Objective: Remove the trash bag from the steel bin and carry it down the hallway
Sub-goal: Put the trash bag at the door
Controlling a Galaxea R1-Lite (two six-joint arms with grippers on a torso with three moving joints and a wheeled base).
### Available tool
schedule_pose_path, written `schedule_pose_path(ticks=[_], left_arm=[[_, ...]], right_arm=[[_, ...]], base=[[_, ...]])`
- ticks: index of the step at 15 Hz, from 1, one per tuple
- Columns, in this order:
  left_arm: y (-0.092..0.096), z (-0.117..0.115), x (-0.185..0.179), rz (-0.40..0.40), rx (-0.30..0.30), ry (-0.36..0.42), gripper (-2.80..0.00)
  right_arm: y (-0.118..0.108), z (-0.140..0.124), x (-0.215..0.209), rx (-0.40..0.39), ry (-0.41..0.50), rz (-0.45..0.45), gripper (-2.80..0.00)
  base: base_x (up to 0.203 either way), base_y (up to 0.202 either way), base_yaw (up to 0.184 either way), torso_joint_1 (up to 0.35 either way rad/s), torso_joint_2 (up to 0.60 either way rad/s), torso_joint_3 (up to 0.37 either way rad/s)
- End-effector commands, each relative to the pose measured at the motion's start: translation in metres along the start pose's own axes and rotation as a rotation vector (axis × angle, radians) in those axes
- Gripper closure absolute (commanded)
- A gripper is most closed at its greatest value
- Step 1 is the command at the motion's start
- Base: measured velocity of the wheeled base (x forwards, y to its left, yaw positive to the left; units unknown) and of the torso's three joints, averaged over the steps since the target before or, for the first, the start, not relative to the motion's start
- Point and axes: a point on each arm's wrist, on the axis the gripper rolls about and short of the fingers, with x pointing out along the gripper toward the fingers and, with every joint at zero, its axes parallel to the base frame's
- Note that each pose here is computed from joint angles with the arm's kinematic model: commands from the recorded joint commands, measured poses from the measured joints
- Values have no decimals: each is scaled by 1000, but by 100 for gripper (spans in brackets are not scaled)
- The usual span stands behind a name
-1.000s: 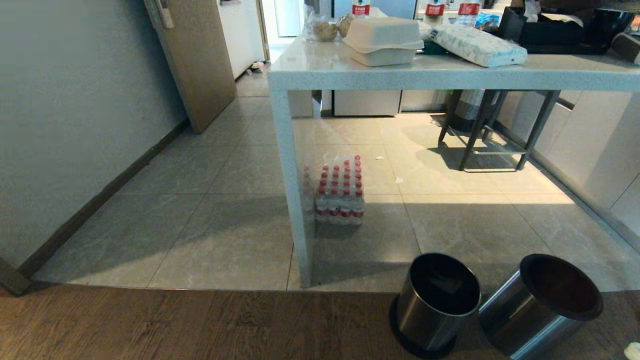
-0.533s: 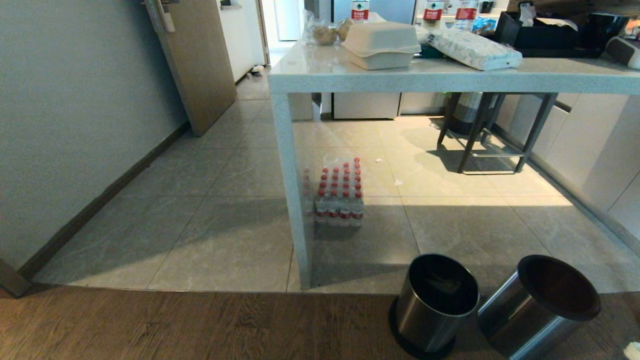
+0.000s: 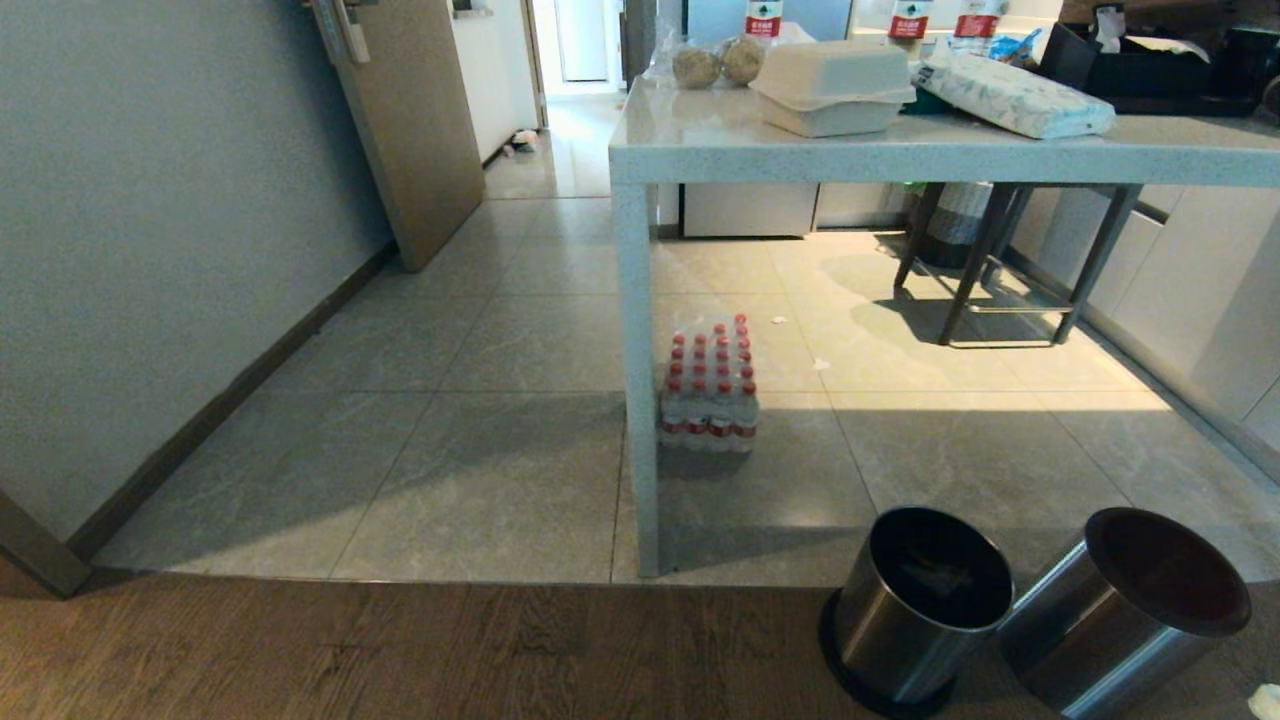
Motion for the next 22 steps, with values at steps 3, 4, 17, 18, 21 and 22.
schedule_pose_path(ticks=[3, 4, 17, 18, 21, 22], left_arm=[[0, 0, 0, 0, -1, 0, 0], [0, 0, 0, 0, -1, 0, 0], [0, 0, 0, 0, -1, -1, 0], [0, 0, 0, 0, -1, 0, 0], [0, 0, 0, 0, -1, 0, 0], [0, 0, 0, 0, -1, 0, 0]], right_arm=[[0, 0, 0, -1, 3, 1, 0], [0, 0, 0, -1, 3, 1, 0], [0, 0, 0, 1, 3, 1, 0], [0, 0, 0, 1, 3, 1, 0], [0, 0, 0, 1, 3, 1, 0], [0, 0, 0, 1, 3, 1, 0]], base=[[0, 191, 2, 2, 3, 2], [0, 196, 0, 2, 2, 2], [0, 193, 1, 4, 2, 3], [0, 190, 2, 7, 7, -2], [0, 194, 1, 4, 4, 4], [0, 193, 2, 4, 5, 4]])
